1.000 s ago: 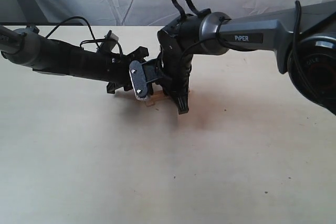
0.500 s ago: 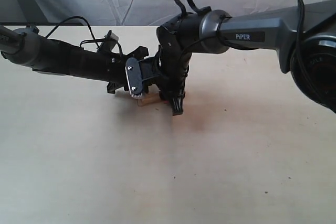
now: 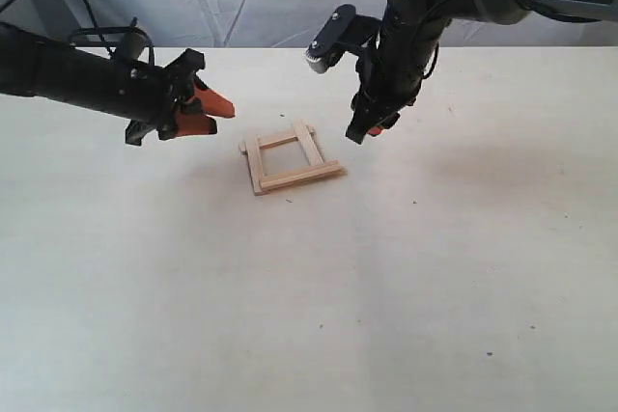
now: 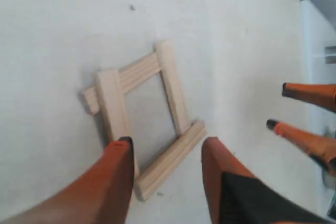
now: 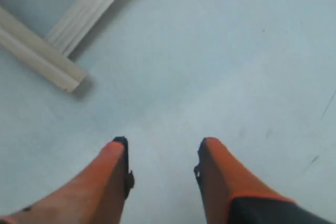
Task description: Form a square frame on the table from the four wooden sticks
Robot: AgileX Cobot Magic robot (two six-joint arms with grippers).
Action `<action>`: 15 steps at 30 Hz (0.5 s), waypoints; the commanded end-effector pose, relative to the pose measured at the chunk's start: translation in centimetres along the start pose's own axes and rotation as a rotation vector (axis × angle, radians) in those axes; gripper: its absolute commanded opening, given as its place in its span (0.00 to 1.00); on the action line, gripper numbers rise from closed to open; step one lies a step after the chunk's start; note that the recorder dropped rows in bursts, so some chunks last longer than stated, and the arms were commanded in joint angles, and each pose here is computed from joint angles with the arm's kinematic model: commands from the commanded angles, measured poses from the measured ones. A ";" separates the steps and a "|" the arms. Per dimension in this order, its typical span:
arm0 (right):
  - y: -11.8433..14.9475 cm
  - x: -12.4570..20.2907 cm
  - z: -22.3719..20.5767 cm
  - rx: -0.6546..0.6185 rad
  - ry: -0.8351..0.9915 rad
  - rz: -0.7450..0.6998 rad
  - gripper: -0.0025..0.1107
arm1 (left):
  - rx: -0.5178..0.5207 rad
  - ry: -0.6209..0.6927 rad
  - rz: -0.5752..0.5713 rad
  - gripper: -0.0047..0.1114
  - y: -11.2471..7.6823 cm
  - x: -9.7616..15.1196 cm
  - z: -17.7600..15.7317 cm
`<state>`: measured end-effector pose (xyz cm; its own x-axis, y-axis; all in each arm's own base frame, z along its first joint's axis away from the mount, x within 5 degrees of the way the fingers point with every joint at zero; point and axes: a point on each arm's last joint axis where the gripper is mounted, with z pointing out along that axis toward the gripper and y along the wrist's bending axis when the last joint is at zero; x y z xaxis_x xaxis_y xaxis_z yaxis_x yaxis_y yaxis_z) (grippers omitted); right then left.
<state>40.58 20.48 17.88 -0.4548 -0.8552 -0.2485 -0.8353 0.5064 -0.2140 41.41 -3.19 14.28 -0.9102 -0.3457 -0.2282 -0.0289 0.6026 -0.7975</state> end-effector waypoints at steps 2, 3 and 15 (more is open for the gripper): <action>0.3 1.1 -0.7 -0.056 0.102 0.227 0.06 | -0.036 0.064 0.053 0.15 -1.6 1.2 -1.5; 0.4 1.3 -1.0 -0.067 0.122 0.254 0.02 | -0.031 0.069 0.065 0.07 -2.1 1.5 -2.0; 0.0 6.6 -12.8 -0.041 0.105 0.692 0.03 | -0.437 -0.179 0.356 0.04 -9.0 9.8 -15.0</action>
<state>35.90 15.22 25.78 -0.8980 -0.4074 -0.1661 -0.4114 0.9114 -0.0111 30.22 -1.75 24.90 -0.8725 -0.1611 -0.4613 0.0838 0.8808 -0.4661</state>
